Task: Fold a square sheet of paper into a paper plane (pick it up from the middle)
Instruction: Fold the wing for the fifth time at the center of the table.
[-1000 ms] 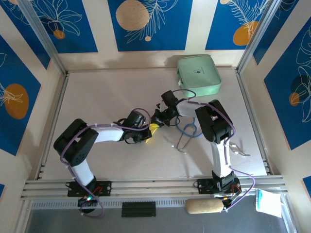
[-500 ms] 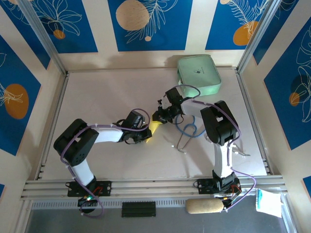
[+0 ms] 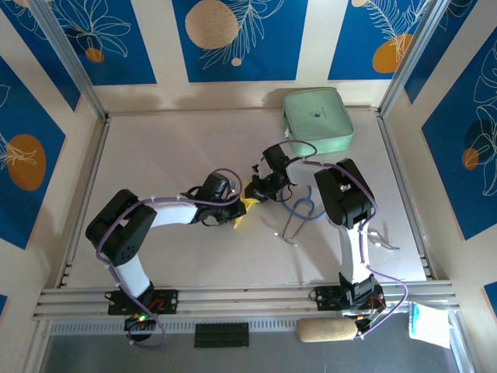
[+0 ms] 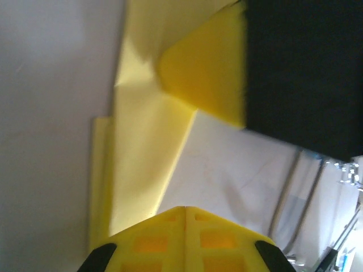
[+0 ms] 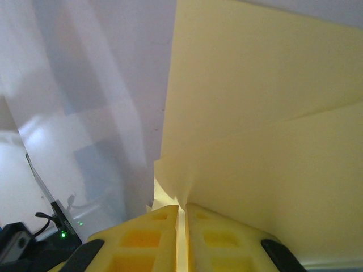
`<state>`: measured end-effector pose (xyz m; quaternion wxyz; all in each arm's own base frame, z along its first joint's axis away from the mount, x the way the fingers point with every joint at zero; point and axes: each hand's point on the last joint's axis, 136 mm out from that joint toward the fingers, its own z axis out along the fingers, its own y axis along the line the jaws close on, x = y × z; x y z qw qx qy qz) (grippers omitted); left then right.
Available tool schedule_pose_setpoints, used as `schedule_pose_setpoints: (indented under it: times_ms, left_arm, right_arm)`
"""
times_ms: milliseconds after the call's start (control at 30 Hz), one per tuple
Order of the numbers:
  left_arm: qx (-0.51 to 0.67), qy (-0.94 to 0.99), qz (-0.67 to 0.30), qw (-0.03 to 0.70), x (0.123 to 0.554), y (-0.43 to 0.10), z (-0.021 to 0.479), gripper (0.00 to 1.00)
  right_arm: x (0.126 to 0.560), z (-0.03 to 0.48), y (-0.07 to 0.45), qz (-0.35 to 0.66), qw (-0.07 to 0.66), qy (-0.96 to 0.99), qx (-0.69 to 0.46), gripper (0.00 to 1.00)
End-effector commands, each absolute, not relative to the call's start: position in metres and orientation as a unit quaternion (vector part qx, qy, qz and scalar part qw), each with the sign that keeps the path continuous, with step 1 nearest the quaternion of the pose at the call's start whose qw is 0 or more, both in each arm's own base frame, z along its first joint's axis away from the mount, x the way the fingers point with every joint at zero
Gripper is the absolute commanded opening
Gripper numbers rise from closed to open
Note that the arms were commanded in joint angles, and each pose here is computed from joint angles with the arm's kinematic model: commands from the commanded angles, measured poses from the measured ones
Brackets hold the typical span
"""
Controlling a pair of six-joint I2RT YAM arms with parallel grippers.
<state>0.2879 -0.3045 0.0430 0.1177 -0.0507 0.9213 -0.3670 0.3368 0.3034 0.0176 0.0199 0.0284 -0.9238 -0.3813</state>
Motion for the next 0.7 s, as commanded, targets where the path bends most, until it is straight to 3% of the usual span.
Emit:
schedule_pose_setpoints:
  times_ms: [0, 500, 667]
  left_arm:
    - [-0.050, 0.928, -0.344, 0.130, 0.301, -0.298, 0.042, 0.03]
    - [-0.096, 0.949, -0.288, 0.088, 0.286, -0.274, -0.006, 0.00]
    - [-0.096, 0.952, -0.280, 0.085, 0.283, -0.271, -0.007, 0.00]
  right_arm:
    - [0.324, -0.003, 0.300, -0.358, 0.052, -0.932, 0.014, 0.14]
    - [0.337, 0.049, 0.308, -0.398, -0.015, -0.916, 0.052, 0.14]
    - [0.327, 0.037, 0.305, -0.389, -0.003, -0.920, 0.048, 0.14]
